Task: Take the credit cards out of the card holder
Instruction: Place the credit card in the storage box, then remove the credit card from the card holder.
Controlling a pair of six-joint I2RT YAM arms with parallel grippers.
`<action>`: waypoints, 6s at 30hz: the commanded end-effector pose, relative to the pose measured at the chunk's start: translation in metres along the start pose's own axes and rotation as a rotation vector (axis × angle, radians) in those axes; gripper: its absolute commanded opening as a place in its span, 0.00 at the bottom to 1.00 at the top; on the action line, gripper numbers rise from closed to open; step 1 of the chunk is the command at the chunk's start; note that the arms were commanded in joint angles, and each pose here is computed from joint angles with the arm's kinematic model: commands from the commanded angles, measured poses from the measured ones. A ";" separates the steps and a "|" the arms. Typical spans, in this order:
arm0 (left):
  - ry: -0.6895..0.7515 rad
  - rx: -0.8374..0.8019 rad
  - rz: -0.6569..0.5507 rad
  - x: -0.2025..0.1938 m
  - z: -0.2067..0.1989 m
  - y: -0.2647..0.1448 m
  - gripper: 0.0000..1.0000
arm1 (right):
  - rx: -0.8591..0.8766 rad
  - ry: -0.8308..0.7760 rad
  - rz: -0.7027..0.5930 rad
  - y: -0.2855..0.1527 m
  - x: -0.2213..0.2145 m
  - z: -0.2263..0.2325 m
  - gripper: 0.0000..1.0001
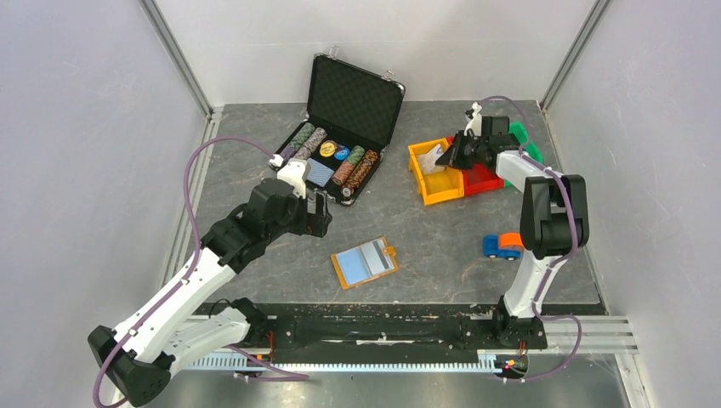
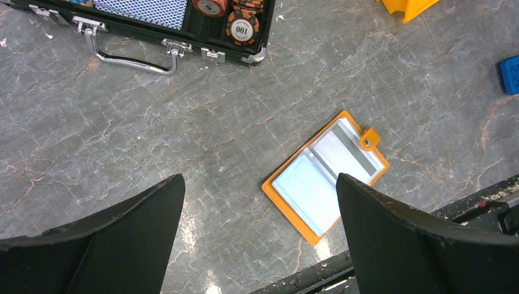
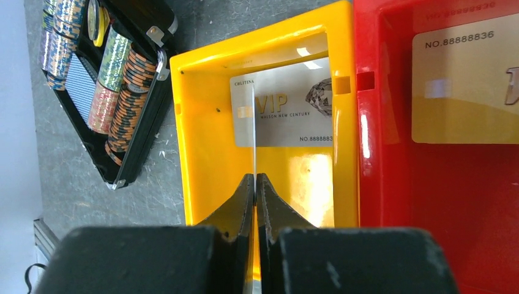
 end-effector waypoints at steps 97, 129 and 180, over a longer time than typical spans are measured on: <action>-0.200 0.139 0.012 -0.018 0.017 0.004 1.00 | 0.003 -0.503 -0.001 -0.061 -0.138 0.202 0.44; -0.571 -0.290 0.333 -0.120 -0.040 0.075 0.59 | 0.201 -0.382 0.156 -0.024 -0.236 0.216 0.40; -0.567 -0.137 0.509 -0.174 -0.019 0.101 0.45 | 0.375 -0.215 0.171 -0.039 -0.242 0.198 0.28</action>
Point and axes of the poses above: each gripper's point midway between its finger pads, its own y axis out along the fingers, its own z axis along the line the jaws close on, x = y × z, the point moved 4 cm from there along -y, back along the fingers, and after that the axes turned 8 degrees about -y, right-handed, at the moved point
